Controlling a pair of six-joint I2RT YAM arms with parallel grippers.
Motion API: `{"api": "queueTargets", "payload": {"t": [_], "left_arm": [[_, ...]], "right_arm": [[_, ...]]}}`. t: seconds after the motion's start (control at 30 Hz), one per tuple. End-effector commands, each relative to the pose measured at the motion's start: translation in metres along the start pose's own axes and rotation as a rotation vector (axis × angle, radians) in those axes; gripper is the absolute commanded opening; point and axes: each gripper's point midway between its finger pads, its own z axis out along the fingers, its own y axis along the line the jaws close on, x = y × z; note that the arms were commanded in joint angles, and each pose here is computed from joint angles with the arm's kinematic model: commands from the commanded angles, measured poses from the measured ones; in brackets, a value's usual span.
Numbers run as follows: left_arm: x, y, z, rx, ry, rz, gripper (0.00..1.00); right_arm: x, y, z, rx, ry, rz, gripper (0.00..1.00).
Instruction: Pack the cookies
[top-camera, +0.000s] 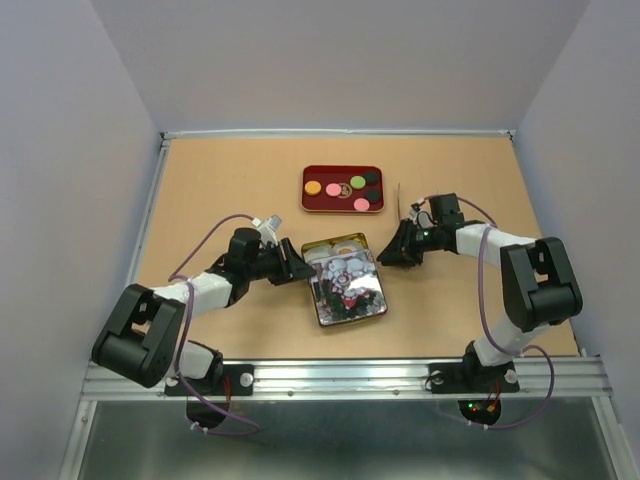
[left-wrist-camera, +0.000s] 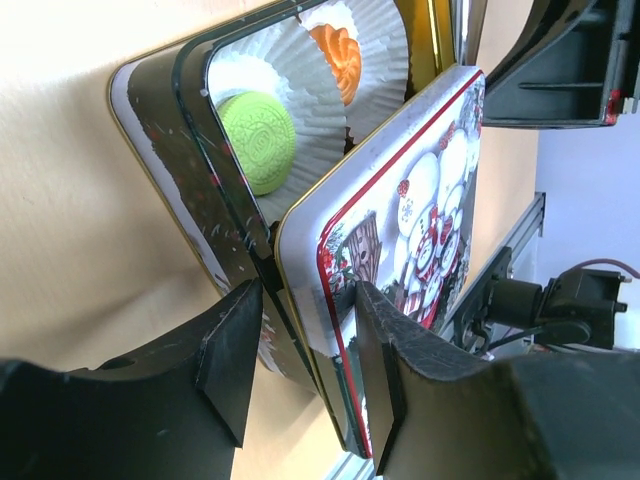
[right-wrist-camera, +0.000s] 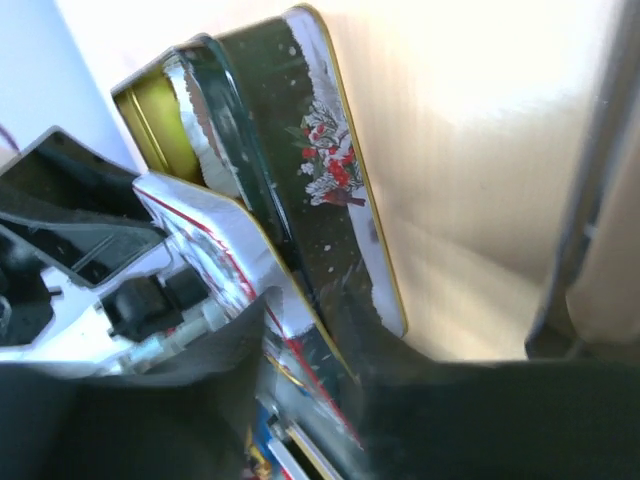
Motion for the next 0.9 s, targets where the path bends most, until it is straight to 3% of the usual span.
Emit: {"api": "queueTargets", "payload": {"t": [0.0,0.13,0.3,0.4,0.5,0.53,0.67,0.73,0.87], "left_arm": [[0.0,0.017,0.004,-0.085,0.001,-0.011,0.5],[0.001,0.018,0.005,-0.09,0.002,-0.013,0.5],[0.0,0.018,0.004,-0.089,0.001,-0.011,0.51],[0.0,0.018,0.005,-0.09,0.0,-0.013,0.51],[0.001,0.019,0.005,-0.092,0.001,-0.016,0.51],[0.001,0.019,0.005,-0.092,0.001,-0.016,0.51],[0.001,0.019,0.005,-0.088,0.002,-0.014,0.5],[0.001,0.019,0.005,-0.087,0.001,-0.014,0.5],[0.001,0.017,0.004,-0.081,-0.004,-0.012,0.5]], "right_arm": [[-0.024,0.03,-0.025,0.044,-0.137,-0.119,0.55],[-0.026,0.039,-0.048,0.1,-0.217,-0.138,0.74],[0.007,0.045,-0.065,0.075,-0.182,-0.113,0.75],[0.047,0.044,-0.064,0.07,-0.107,-0.126,0.66],[0.082,0.047,-0.058,0.082,-0.062,-0.142,0.42],[0.087,0.046,-0.057,0.102,-0.071,-0.149,0.29],[0.136,0.04,-0.041,0.155,-0.007,-0.149,0.05],[0.146,0.028,-0.034,0.212,-0.008,-0.151,0.0],[0.17,0.012,-0.022,0.287,0.019,-0.147,0.0]]}}
